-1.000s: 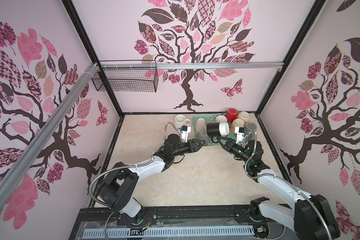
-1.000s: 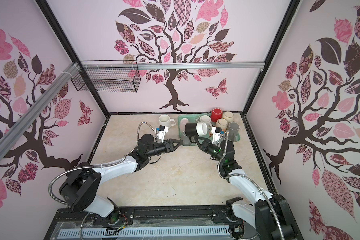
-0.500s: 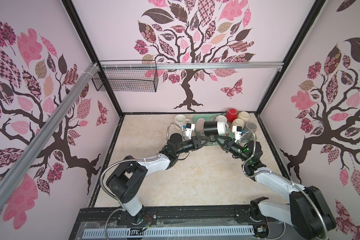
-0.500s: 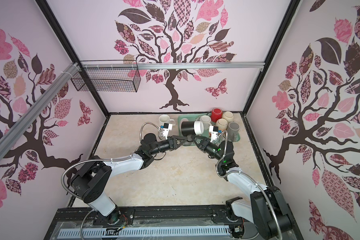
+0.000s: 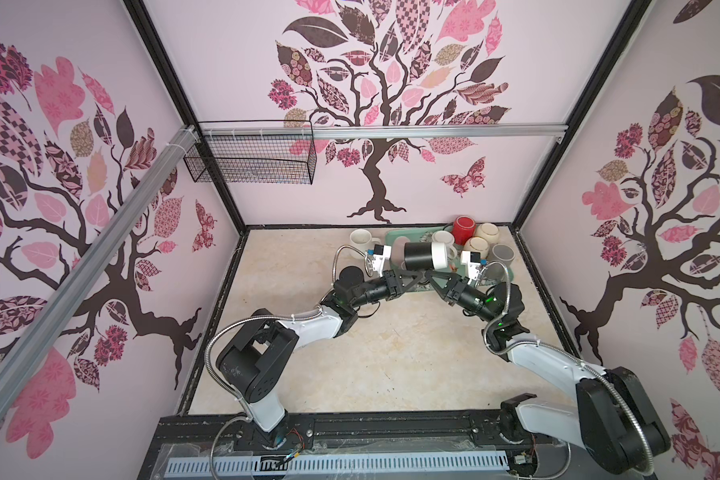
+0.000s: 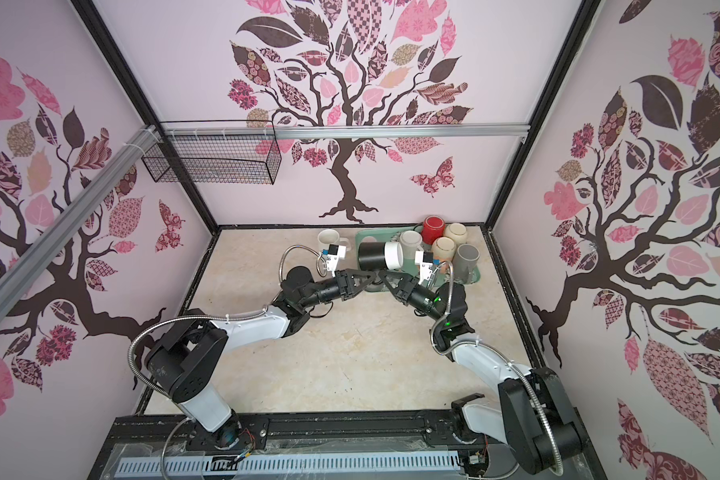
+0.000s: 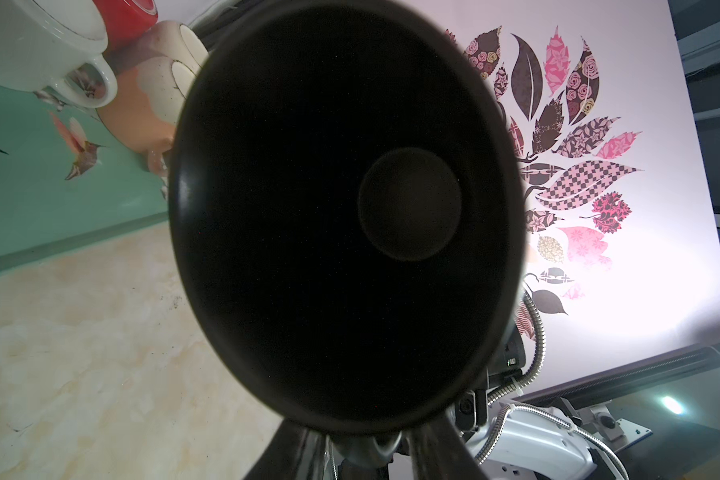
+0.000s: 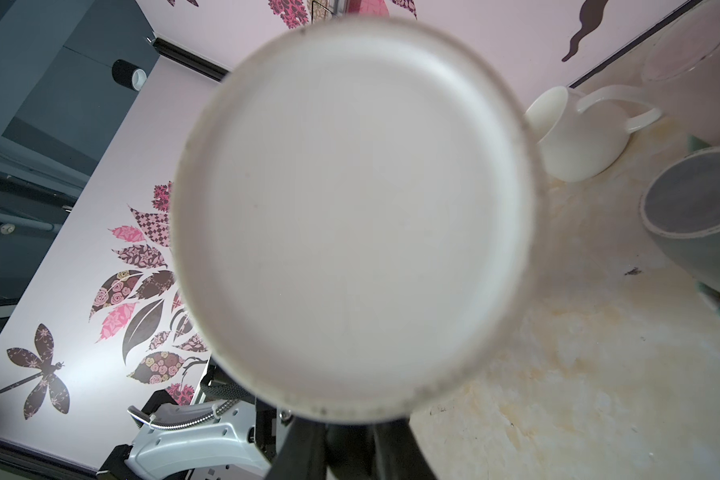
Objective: Turn the mug right side up
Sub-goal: 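Grasp the black mug's handle with the left gripper while right gripper holds it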
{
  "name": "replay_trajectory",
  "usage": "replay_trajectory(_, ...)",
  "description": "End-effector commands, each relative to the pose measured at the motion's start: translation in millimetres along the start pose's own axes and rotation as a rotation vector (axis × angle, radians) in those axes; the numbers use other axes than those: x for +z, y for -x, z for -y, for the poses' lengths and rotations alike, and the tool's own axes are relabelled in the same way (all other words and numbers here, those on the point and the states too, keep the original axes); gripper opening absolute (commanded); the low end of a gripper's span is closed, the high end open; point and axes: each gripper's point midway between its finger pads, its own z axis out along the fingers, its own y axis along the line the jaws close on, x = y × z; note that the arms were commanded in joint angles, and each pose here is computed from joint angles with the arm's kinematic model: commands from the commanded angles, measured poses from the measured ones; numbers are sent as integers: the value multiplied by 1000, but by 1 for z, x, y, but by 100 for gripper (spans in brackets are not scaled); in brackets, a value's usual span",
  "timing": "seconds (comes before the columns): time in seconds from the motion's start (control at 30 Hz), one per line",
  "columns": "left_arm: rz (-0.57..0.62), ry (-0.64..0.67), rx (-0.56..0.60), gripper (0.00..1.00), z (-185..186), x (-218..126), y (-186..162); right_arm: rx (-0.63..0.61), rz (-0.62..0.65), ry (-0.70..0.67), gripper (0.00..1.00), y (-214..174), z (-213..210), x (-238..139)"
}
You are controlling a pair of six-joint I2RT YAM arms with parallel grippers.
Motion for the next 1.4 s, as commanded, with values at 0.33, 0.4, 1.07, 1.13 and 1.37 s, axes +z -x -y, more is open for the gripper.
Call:
replay_trajectory(0.33, -41, -129, 120, 0, 51, 6, 6, -82, -27, 57, 0, -3, -20, 2)
replay_trajectory(0.4, -59, -130, 131, 0, 53, 5, 2, -72, -27, 15, 9, -3, -14, 3)
replay_trajectory(1.07, -5, -24, 145, 0, 18, -14, 8, -159, -37, -127, 51, -3, -3, -5)
replay_trajectory(1.13, 10, -22, 137, 0, 15, -21, 13, -169, -44, -143, 52, -3, -1, -6)
replay_trajectory(1.37, 73, 24, 150, 0, 6, -49, 35, -207, -77, -149, 52, -5, -6, -5)
